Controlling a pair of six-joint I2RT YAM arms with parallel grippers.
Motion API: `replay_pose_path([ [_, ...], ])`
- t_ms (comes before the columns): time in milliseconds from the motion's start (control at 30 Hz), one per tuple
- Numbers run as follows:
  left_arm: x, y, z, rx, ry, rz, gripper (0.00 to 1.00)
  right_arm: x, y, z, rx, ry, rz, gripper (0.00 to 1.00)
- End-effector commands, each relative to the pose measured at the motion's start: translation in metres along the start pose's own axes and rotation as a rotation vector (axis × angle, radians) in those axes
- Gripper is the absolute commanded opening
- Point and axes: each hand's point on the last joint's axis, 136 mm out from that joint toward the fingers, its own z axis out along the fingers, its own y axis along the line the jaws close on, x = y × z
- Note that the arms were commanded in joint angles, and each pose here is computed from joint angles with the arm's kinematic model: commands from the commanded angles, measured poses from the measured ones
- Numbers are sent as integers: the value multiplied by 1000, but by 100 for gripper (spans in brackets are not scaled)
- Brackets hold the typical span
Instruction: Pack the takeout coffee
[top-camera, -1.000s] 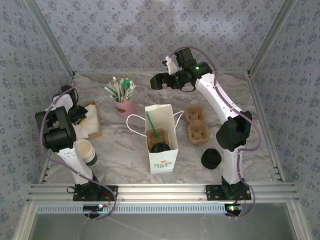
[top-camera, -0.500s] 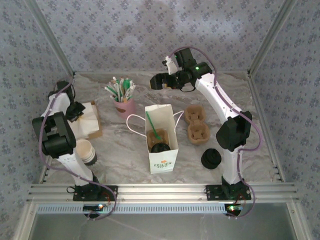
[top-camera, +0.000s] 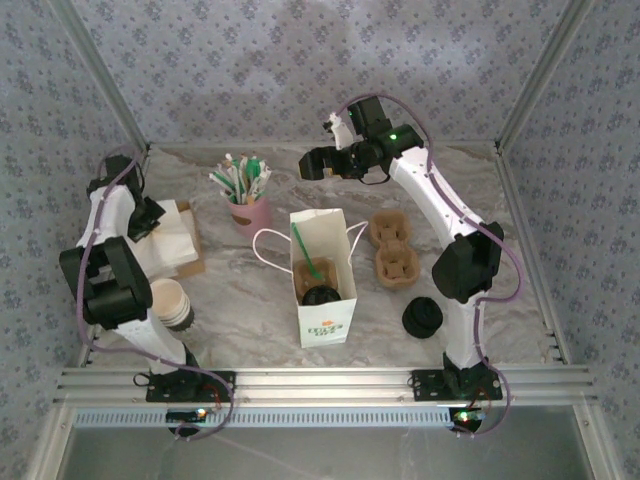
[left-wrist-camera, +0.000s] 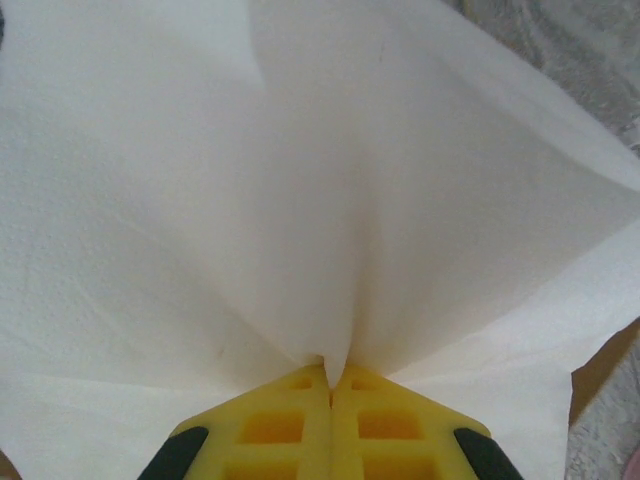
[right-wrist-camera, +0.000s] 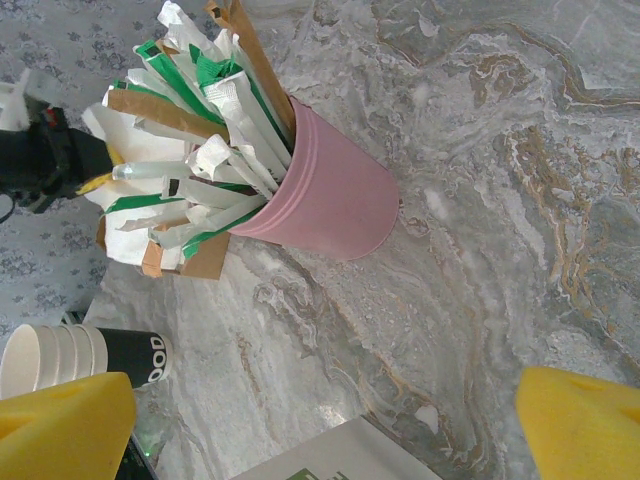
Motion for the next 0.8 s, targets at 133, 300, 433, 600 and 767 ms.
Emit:
replay_pose_path([
  [133, -7, 1, -17, 3, -34, 9, 1, 1, 4, 0, 1, 2, -19, 100],
  [300, 2, -8, 6, 39, 20, -7, 3, 2, 3, 2, 3, 5, -19, 100],
  [433, 9, -11, 25, 39, 69, -6, 6, 3, 2, 3, 2, 8, -17, 100],
  [600, 12, -11, 32, 35, 84, -8, 15, 2, 2, 4, 2, 9, -16, 100],
  [767, 11, -14, 30, 50, 83, -9, 27, 3, 1, 5, 0, 11, -15, 100],
])
